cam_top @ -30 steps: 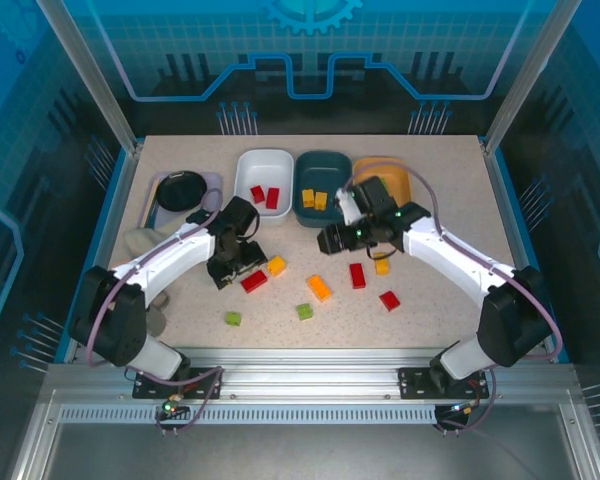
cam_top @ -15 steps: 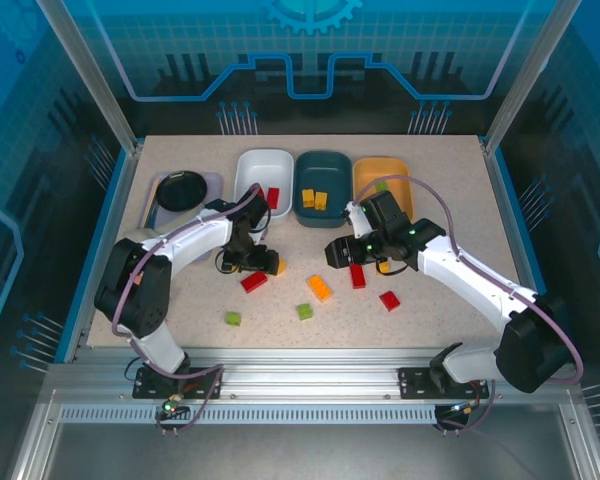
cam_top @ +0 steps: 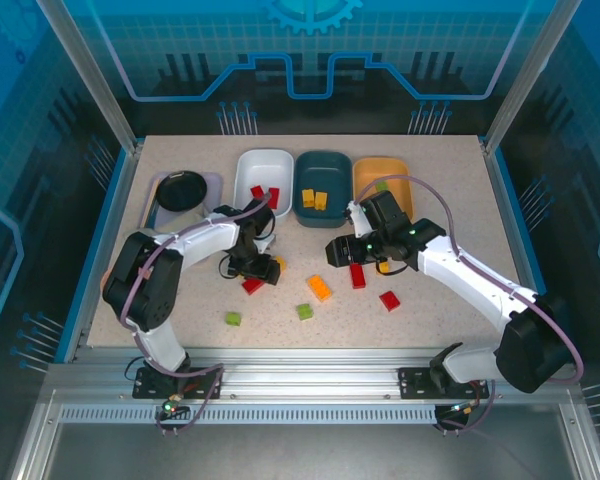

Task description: Sort the legos into containers by color

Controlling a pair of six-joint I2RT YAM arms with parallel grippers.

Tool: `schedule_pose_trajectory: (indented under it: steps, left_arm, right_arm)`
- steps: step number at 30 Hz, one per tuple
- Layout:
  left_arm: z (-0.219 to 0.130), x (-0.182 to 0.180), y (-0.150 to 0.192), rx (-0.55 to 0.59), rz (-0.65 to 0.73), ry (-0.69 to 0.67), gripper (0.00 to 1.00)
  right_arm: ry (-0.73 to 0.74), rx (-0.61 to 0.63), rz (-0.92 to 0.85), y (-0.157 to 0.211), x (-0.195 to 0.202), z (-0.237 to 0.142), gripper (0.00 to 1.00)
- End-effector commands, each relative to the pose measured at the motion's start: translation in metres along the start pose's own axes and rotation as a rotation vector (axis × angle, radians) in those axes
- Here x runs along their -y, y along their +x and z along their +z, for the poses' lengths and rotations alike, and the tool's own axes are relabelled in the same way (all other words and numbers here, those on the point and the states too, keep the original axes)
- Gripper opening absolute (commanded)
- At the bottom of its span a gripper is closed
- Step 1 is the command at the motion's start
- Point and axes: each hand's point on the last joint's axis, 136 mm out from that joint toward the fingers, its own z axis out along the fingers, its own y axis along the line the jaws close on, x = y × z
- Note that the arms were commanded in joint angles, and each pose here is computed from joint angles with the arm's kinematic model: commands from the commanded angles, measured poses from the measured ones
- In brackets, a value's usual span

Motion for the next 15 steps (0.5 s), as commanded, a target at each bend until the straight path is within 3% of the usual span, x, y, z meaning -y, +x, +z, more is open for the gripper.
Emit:
schedule_pose_trajectory:
  steps: [1, 8, 15]
  left_arm:
    - [0.010, 0.005, 0.009, -0.021, -0.007, -0.019, 0.64]
    - [0.022, 0.005, 0.018, -0.014, -0.042, -0.115, 0.50]
    - [0.024, 0.000, 0.016, 0.022, -0.078, -0.188, 0.37]
  right_arm:
    - [-0.001, 0.015, -0.004, 0.001, -0.005, -0.006, 0.69]
    - [-0.143, 0.035, -0.024, 0.000, -0.028, -0.007, 0.69]
    - [-0.162, 0.039, -0.012, -0.002, -0.031, -0.009, 0.69]
